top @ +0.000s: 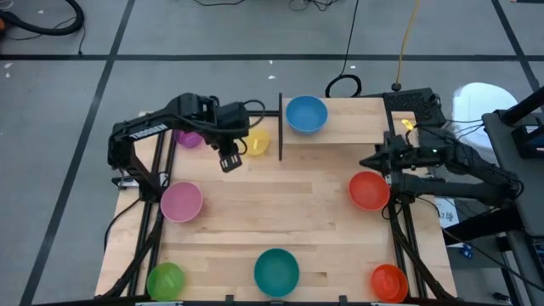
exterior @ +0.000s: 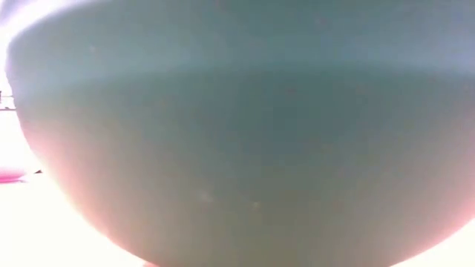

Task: Place and stack bowls onto a shelf
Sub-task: Stack the orange bowl on the shelf

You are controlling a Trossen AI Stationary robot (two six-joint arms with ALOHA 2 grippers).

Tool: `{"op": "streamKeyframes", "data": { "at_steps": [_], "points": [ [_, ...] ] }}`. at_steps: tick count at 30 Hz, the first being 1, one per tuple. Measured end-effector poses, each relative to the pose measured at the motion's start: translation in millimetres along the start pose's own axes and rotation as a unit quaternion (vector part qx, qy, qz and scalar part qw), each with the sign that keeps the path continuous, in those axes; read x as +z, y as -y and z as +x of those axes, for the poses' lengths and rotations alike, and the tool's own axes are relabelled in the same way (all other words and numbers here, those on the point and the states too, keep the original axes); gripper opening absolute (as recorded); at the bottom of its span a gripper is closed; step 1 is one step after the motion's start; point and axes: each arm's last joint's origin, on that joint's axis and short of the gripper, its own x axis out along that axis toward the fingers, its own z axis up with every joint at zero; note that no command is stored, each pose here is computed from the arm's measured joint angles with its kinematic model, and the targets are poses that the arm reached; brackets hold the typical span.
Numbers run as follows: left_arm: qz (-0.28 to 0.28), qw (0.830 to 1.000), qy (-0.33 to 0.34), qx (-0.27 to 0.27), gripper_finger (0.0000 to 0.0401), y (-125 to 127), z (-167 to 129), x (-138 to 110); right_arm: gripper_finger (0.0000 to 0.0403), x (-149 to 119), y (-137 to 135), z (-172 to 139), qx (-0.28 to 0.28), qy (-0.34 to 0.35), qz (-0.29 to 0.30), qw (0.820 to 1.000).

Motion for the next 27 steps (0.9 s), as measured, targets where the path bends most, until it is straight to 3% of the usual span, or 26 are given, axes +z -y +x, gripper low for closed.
{"op": "streamKeyframes", "data": {
  "at_steps": [7,12,18,25,27],
  "points": [
    [0.015,0.999,-0.052,0.005,0.0086,9,24,-12,0.0000,-2,-2,10,0.046,-0.186,0.090,0.977],
    [-0.005,0.995,-0.094,0.016,0.0086,10,45,-19,0.0000,-11,1,18,0.025,-0.269,0.172,0.947],
    [-0.006,0.994,-0.104,0.019,0.0086,11,57,-21,0.0009,-13,4,28,0.003,-0.311,0.216,0.926],
    [-0.002,0.995,-0.103,0.018,0.0086,13,56,-22,0.0066,-14,8,41,-0.010,-0.339,0.213,0.916],
    [0.000,0.995,-0.102,0.017,0.0086,14,55,-23,0.0082,-15,10,45,-0.038,-0.344,0.208,0.915]
  ]
}}
